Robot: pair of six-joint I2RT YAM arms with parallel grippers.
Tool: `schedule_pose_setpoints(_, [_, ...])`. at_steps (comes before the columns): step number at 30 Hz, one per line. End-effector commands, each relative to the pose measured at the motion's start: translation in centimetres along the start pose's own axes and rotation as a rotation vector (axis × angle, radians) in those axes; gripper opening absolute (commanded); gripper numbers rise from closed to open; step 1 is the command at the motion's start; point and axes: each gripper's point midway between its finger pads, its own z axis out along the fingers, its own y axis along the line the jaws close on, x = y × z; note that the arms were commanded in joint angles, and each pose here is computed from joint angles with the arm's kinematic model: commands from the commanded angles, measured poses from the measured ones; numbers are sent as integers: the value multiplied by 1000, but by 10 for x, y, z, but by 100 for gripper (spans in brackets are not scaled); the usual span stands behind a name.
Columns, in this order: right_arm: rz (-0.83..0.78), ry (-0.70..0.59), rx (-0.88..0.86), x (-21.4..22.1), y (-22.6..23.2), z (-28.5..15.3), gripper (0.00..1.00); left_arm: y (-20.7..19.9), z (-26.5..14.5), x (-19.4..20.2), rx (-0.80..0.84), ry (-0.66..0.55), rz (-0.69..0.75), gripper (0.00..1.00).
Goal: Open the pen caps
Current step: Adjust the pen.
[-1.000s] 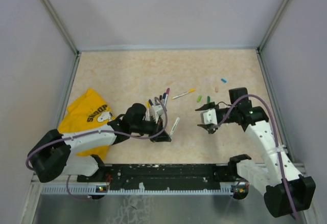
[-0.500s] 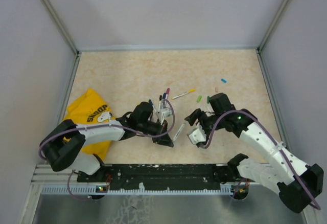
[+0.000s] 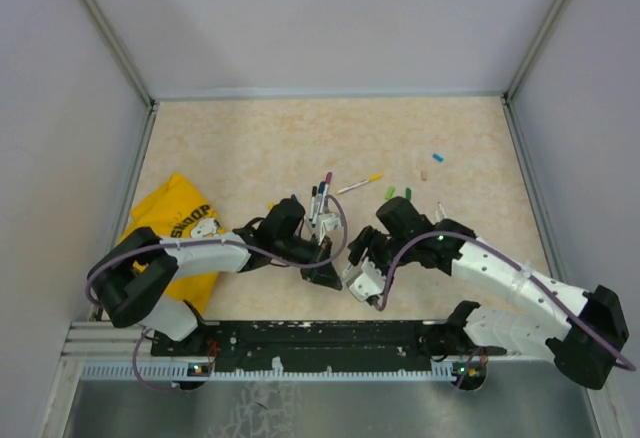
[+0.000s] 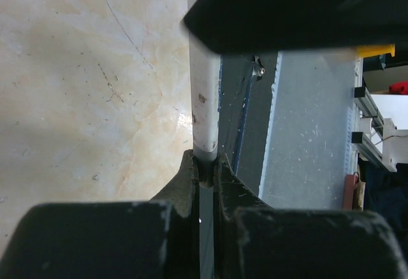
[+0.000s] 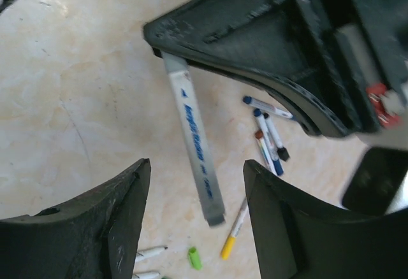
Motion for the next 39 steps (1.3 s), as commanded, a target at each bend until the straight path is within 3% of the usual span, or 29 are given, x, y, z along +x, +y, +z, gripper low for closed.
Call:
schedule_pose_setpoints(1, [-54, 91, -55, 12, 10, 22, 59, -9, 5, -13, 52, -18, 57, 0])
schedule_pose_setpoints(8, [-81, 129, -73, 16, 16, 32, 40, -7, 7, -11, 56, -15, 50, 0])
schedule_pose_setpoints(13, [-47, 104, -46, 11, 16, 33, 1, -8, 5, -12, 49, -29, 60, 3])
schedule_pose_setpoints(17, [-17, 98, -8, 9, 14, 30, 0, -9, 1, -16, 25, -56, 73, 18])
schedule_pose_setpoints(25, [238, -98, 187, -2, 2, -10, 0, -16, -20, -28, -41, -194, 156, 68])
schedule_pose_setpoints(39, [527, -174, 293, -4, -1, -42, 0, -73, -101, -101, -98, -742, 414, 100])
